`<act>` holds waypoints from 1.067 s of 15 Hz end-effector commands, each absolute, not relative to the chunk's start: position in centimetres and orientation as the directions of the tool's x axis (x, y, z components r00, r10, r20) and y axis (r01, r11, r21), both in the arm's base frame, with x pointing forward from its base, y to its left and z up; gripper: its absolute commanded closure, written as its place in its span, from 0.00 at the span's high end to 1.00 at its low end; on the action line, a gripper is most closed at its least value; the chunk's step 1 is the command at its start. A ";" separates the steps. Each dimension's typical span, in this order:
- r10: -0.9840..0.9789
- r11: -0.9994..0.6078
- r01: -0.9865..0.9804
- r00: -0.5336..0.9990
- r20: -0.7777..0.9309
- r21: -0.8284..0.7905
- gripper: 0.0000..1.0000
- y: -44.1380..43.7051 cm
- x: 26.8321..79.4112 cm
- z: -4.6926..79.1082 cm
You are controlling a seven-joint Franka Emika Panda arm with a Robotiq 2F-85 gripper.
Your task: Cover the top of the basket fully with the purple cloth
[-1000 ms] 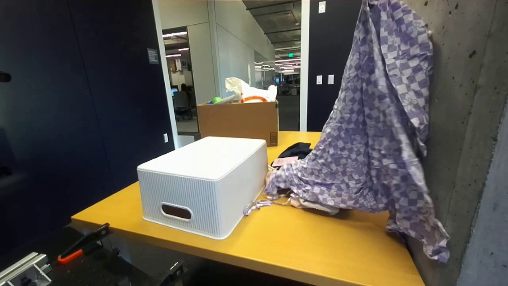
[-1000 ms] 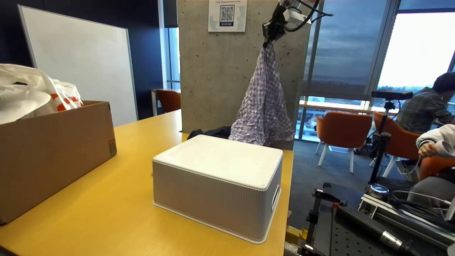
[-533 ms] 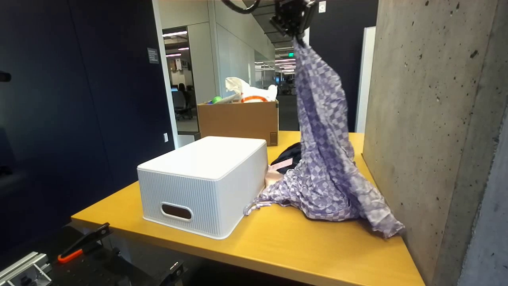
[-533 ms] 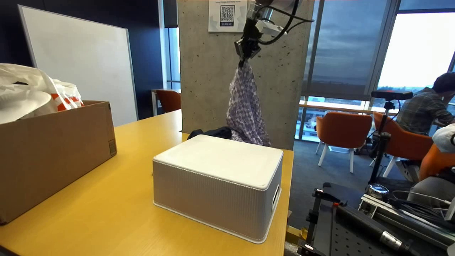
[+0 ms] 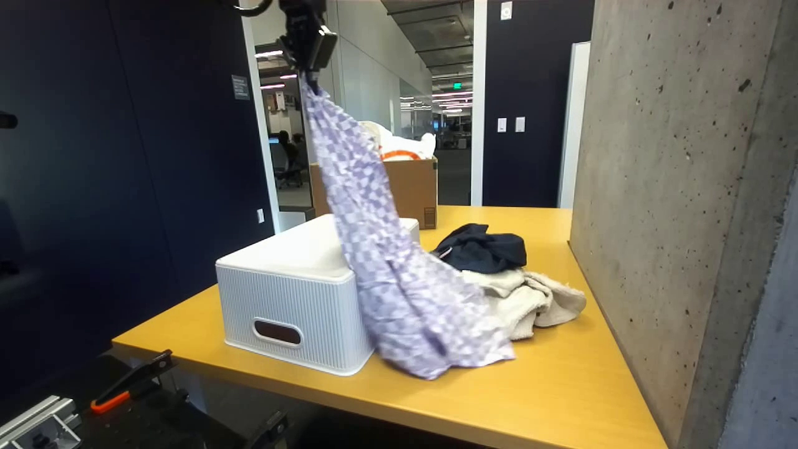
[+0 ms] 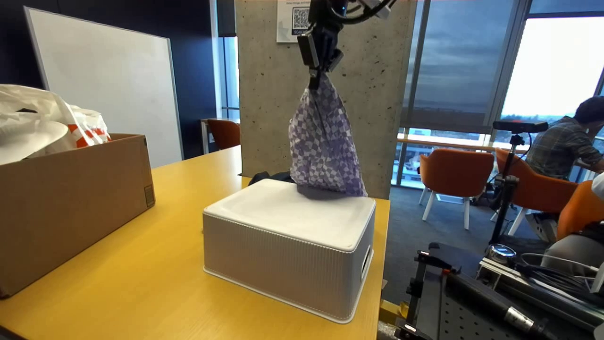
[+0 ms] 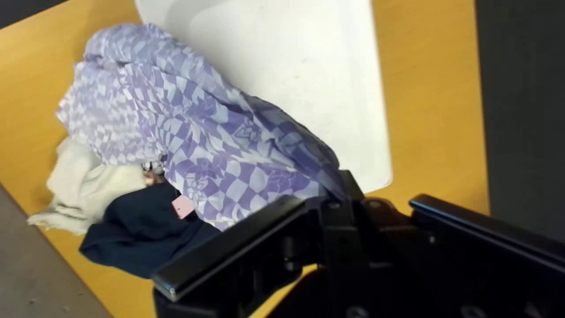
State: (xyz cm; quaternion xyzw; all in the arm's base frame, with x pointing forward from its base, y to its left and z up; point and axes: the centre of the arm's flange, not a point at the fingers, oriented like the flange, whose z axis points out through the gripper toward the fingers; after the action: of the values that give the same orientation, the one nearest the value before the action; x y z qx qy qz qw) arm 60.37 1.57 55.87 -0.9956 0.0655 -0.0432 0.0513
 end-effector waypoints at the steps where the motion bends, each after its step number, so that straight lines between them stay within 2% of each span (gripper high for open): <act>1: -0.059 -0.985 -0.050 0.997 0.051 -0.164 0.01 10.7 55.8 55.4; 5: 0.036 -0.978 0.036 0.999 0.002 -0.206 0.01 20.5 54.3 51.8; 9: 0.082 -0.976 0.078 0.997 -0.013 -0.203 0.01 23.0 54.2 48.2; 10: 0.081 -0.976 0.075 0.997 -0.020 -0.206 0.12 22.7 54.5 47.2; 11: 0.077 -0.976 0.068 0.996 -0.034 -0.206 0.29 22.4 54.7 46.8; 16: 0.019 -0.986 -0.003 0.991 -0.132 -0.169 0.63 18.2 53.5 47.1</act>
State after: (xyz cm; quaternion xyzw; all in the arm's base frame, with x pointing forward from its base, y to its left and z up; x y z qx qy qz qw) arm 54.75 21.40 45.37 -0.9947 -0.0227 0.0479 0.0878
